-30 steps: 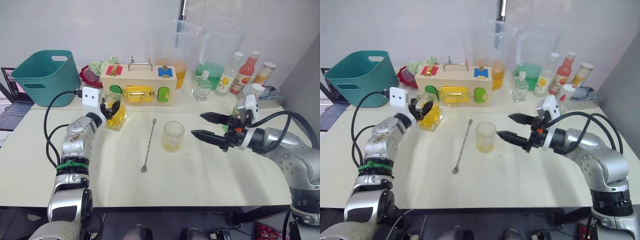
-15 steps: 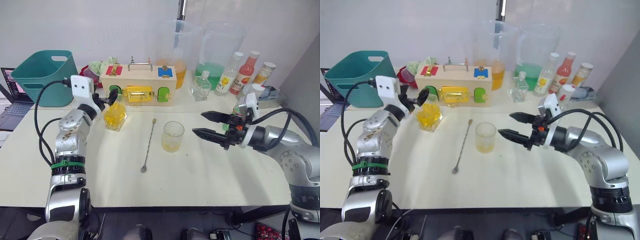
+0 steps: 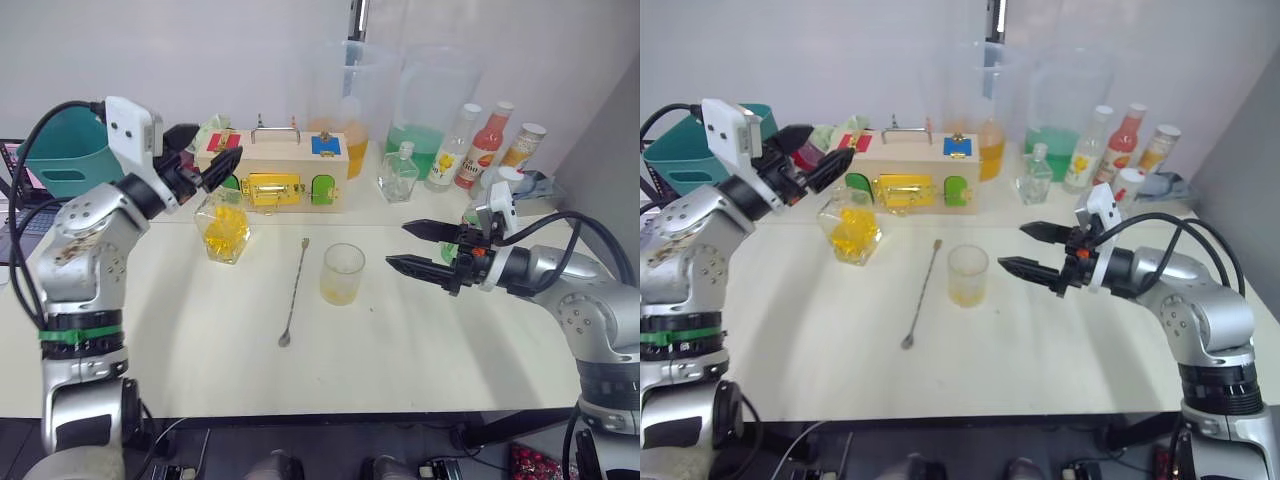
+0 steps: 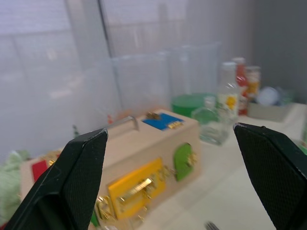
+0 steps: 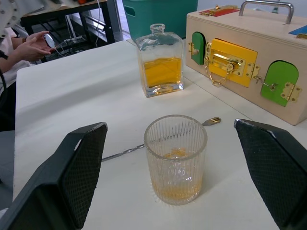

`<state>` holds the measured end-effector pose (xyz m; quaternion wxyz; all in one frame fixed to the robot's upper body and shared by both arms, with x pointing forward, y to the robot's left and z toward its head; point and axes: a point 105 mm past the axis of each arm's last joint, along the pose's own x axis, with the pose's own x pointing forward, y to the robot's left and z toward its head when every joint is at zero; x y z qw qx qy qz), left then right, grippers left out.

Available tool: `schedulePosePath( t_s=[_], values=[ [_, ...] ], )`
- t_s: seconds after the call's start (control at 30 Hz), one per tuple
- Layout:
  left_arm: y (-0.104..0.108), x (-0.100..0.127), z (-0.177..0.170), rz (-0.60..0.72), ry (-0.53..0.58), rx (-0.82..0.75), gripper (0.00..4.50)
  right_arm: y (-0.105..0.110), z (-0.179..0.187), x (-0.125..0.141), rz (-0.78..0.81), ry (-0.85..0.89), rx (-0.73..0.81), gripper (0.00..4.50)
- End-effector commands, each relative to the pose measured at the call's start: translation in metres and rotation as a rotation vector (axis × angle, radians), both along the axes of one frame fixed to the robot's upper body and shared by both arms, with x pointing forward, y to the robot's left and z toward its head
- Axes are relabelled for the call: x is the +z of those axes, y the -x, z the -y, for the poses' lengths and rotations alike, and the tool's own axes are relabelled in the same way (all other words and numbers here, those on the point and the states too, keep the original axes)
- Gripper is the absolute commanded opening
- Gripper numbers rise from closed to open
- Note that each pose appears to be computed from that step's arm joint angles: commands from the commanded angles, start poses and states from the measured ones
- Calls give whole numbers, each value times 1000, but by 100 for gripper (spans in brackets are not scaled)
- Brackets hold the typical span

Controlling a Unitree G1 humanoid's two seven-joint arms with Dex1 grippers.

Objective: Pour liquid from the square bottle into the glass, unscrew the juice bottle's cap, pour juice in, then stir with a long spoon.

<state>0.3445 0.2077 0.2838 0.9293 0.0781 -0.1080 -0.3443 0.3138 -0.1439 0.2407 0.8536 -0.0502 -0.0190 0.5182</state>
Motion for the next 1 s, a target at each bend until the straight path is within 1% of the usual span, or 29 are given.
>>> schedulePosePath(
  t_s=[0.03, 0.1, 0.17, 0.23, 0.33, 0.4, 0.47, 0.53, 0.67, 0.73, 0.83, 0.93, 1.0],
  values=[
    [29, 0, 4, -34, -8, -138, 444, 4, 3, 10, 68, -4, -6, 450],
    [35, -4, 4, -50, -2, -160, 444, 5, 3, 9, 70, -5, -6, 450],
    [45, -15, 0, -47, -26, -162, 444, 4, 10, 0, 65, 17, -45, 450],
    [51, -20, -1, -34, -47, -161, 444, 5, 13, -5, 63, 29, -64, 450],
    [57, -45, -10, -96, -40, -142, 444, 10, 21, -24, 44, 49, -107, 450],
    [55, -61, -15, -135, -71, -103, 444, 12, 24, -30, 35, 31, -129, 450],
    [53, -76, -21, -166, -63, -89, 444, 14, 27, -36, 10, -5, -157, 450],
    [52, -82, -26, -168, -49, -77, 444, 15, 30, -41, 3, -21, -179, 450],
    [50, -89, -35, -143, -56, -46, 444, 15, 42, -47, 22, -41, -243, 450],
    [50, -93, -49, -95, -101, 4, 444, 17, 71, -59, 11, -26, -348, 450],
    [51, -102, -67, -106, -84, 43, 444, 23, 114, -68, 30, -18, -497, 450],
    [51, -109, -73, -140, -60, 37, 444, 28, 139, -73, 44, -45, -582, 450],
    [51, -110, -74, -146, -48, 32, 444, 29, 144, -75, 46, -53, -597, 450]
  ],
)
